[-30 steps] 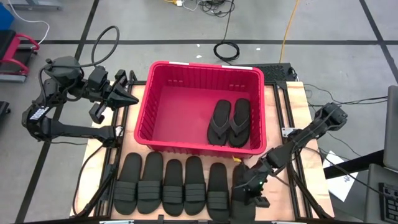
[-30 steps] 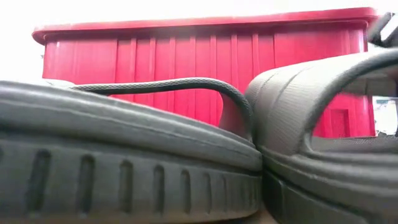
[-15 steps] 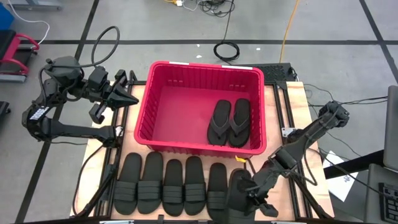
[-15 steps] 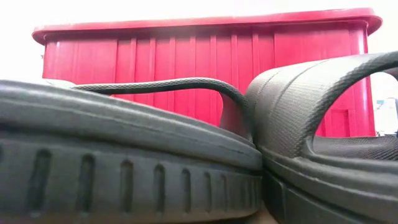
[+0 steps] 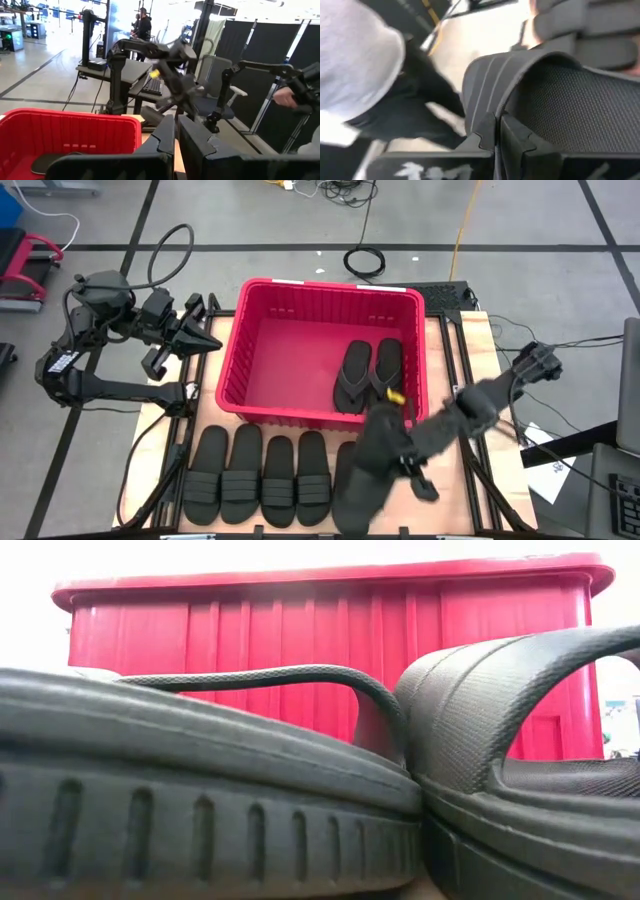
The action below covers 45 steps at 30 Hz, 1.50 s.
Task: Pick and place slides into bin
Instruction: Put the black slide into the red bin
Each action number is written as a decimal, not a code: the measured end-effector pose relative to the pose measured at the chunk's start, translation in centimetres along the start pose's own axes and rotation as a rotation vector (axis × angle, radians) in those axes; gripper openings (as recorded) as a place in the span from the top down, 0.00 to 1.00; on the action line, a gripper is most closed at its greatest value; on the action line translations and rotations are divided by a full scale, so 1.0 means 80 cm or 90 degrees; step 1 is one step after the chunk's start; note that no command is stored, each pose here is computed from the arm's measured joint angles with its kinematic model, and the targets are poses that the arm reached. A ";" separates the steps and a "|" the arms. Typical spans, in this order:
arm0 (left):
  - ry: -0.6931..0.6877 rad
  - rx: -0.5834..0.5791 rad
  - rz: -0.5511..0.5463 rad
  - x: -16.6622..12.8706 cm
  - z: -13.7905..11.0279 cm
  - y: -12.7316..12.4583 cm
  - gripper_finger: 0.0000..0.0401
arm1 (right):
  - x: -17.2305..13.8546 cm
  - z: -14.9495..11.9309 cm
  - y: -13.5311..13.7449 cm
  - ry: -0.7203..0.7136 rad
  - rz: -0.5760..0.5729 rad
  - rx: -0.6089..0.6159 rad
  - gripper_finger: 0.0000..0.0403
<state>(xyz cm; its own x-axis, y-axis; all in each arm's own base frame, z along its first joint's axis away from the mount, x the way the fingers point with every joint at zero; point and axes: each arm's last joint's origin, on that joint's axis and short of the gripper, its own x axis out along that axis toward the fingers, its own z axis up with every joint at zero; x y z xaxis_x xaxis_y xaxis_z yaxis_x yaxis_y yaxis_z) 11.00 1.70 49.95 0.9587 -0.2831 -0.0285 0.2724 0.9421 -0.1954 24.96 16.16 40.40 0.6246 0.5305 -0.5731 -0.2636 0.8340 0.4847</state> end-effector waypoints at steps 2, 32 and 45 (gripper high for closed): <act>0.000 0.000 0.000 0.000 0.000 0.000 0.95 | -0.017 0.016 -0.012 -0.013 -0.031 -0.009 1.00; 0.028 0.056 0.121 0.011 -0.006 0.016 0.95 | -0.197 0.057 -0.309 0.081 -0.199 -0.016 1.00; 0.048 0.010 0.137 0.017 -0.010 0.021 0.95 | -0.124 0.085 -0.434 0.010 -0.122 -0.077 1.00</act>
<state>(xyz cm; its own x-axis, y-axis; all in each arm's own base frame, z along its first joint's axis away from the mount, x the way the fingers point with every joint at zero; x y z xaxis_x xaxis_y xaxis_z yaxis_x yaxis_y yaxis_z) 12.69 2.78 48.80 0.9862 -0.0874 -0.1407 0.0642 0.9848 -0.1614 32.92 -19.07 33.75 0.6601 0.3621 -0.6581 -0.2278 0.9314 0.2840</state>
